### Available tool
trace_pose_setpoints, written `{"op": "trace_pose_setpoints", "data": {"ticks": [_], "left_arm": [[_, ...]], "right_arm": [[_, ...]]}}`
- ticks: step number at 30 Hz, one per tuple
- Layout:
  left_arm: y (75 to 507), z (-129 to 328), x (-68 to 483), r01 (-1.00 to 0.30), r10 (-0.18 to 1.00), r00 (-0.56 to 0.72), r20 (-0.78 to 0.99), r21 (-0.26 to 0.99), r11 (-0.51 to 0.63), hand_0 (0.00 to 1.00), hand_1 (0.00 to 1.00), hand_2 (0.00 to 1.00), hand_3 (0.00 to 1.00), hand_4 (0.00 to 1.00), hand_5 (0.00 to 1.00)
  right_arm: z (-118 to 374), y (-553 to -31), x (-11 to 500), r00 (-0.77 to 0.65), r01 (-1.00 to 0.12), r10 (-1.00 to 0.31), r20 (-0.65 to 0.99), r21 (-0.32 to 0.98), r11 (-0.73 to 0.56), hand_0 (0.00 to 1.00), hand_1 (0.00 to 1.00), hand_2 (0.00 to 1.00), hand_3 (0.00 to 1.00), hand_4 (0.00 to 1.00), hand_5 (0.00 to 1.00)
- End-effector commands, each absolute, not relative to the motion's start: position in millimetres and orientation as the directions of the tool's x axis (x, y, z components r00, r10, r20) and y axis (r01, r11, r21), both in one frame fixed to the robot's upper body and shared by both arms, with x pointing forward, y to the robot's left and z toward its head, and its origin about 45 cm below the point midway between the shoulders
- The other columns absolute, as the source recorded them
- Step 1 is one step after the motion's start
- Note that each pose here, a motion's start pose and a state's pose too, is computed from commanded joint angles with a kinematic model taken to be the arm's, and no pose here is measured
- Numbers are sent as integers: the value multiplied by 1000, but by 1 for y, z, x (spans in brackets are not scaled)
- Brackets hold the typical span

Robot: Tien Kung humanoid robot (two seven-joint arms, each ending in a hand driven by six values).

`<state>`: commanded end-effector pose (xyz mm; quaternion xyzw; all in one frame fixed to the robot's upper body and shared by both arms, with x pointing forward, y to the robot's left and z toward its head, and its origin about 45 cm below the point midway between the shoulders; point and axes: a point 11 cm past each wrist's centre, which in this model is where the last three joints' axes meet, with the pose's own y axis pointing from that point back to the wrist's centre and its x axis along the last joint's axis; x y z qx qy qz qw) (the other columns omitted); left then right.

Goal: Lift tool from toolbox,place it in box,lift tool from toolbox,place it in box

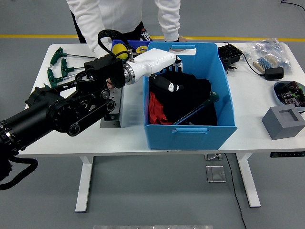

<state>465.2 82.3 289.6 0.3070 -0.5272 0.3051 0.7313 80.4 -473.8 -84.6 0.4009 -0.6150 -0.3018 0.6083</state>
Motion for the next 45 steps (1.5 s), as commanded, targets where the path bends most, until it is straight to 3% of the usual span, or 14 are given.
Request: {"op": "trace_pose_setpoints", "data": {"ticks": [8,26,27,32,33,38,39,45], "left_arm": [[106,300,479,-824,145,196,970,83,560,430,551,612,610,794,492],[171,304,491,-889,-26,167,986,161,429,464,593,653,627,840,538],[175,302,492,-890,-45,171,984,174,422,556,637,689,648,911,535],[186,290,491,-892,-106,180,978,208,403,556,637,689,648,911,535],[187,288,491,-891,-120,178,977,212,401,600,669,720,709,998,511],[193,281,490,-896,-155,156,975,206,394,600,669,720,709,998,511],[194,280,490,-897,-158,151,976,202,394,604,676,722,756,998,477],[202,281,490,-916,-166,98,981,154,371,572,645,701,783,998,463]], "right_arm": [[-84,-475,80,51,-128,-857,513,855,503,631,617,704,542,805,586],[-87,-473,71,40,-108,-861,506,859,500,626,614,702,542,805,589],[-87,-473,70,41,-107,-862,506,860,500,625,613,702,541,804,588],[-88,-472,68,42,-101,-863,504,861,498,625,613,702,541,804,588],[-88,-472,68,42,-100,-863,503,862,497,624,613,701,542,804,587],[-89,-471,65,43,-95,-864,502,863,496,624,613,701,542,804,587],[-89,-470,65,44,-95,-864,502,863,496,621,614,701,541,803,585],[-90,-468,62,49,-87,-865,499,865,494,621,615,700,540,803,584]]}}
